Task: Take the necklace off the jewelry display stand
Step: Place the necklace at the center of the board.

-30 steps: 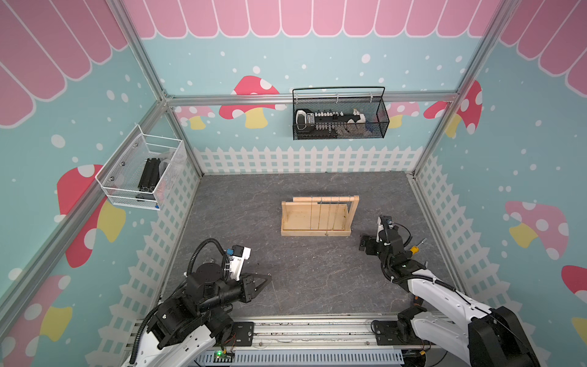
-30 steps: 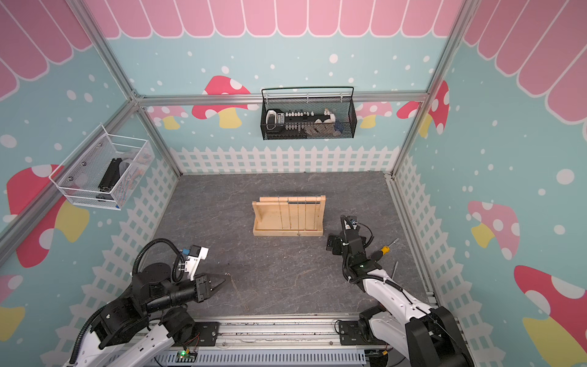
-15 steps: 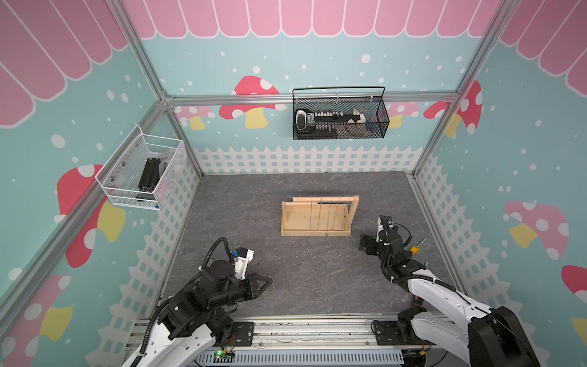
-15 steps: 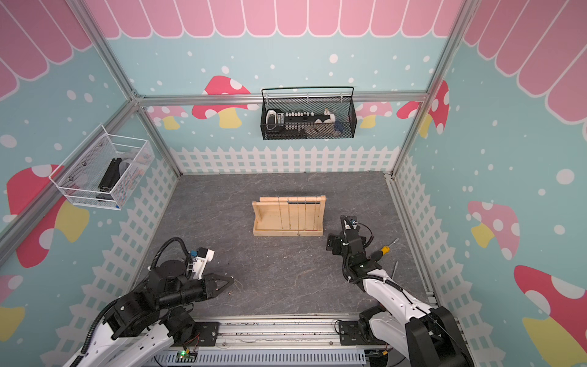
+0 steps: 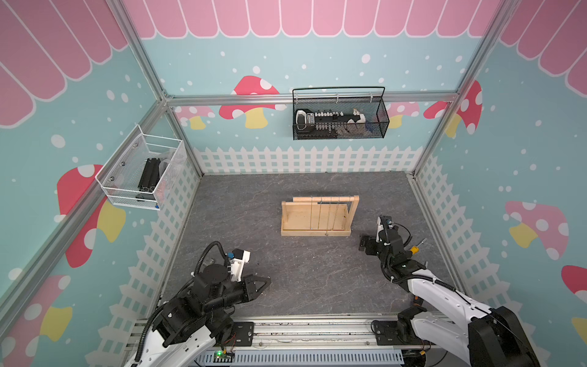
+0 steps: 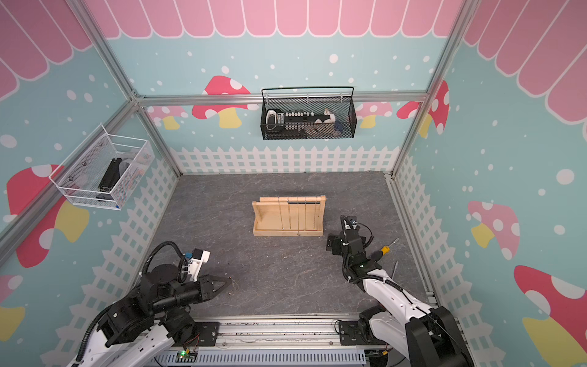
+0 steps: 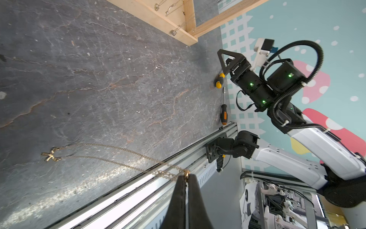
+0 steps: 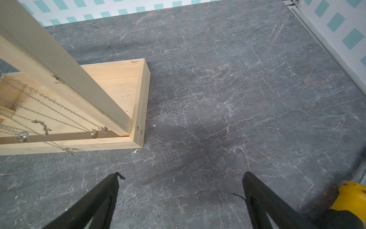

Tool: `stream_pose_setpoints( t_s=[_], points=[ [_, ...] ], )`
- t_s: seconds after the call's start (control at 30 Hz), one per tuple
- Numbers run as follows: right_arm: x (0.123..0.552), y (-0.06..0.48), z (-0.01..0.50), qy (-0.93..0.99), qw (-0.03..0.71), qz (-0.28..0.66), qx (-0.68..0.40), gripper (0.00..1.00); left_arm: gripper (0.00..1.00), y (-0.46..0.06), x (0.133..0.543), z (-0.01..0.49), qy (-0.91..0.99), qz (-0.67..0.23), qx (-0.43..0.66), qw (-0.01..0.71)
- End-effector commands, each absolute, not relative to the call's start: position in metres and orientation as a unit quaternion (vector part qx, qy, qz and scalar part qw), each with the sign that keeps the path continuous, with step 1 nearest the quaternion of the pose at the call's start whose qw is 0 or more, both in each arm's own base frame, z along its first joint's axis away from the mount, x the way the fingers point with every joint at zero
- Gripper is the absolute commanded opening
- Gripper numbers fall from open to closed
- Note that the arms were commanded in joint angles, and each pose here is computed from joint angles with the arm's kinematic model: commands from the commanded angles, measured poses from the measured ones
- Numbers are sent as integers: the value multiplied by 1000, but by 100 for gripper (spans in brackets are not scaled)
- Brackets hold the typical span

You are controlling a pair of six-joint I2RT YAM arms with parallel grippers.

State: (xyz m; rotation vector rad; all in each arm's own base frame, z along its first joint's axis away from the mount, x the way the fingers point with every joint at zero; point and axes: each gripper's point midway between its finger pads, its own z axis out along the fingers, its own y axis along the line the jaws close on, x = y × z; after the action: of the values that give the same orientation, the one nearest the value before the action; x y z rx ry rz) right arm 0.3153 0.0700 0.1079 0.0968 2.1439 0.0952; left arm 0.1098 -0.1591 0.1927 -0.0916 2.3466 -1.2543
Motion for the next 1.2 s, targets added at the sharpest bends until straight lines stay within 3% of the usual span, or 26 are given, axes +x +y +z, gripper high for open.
stream_pose_setpoints(
  t_s=[0.0, 0.73, 1.17],
  points=[
    [319, 73, 113, 874, 482, 44, 43, 99, 0, -162, 97, 190, 852, -480, -40, 205],
    [320, 72, 111, 875, 480, 41, 45, 99, 0, -154, 76, 191, 835, -513, -47, 193],
    [320, 73, 112, 875, 480, 43, 46, 99, 0, -178, 121, 179, 851, -480, -46, 210]
  ],
)
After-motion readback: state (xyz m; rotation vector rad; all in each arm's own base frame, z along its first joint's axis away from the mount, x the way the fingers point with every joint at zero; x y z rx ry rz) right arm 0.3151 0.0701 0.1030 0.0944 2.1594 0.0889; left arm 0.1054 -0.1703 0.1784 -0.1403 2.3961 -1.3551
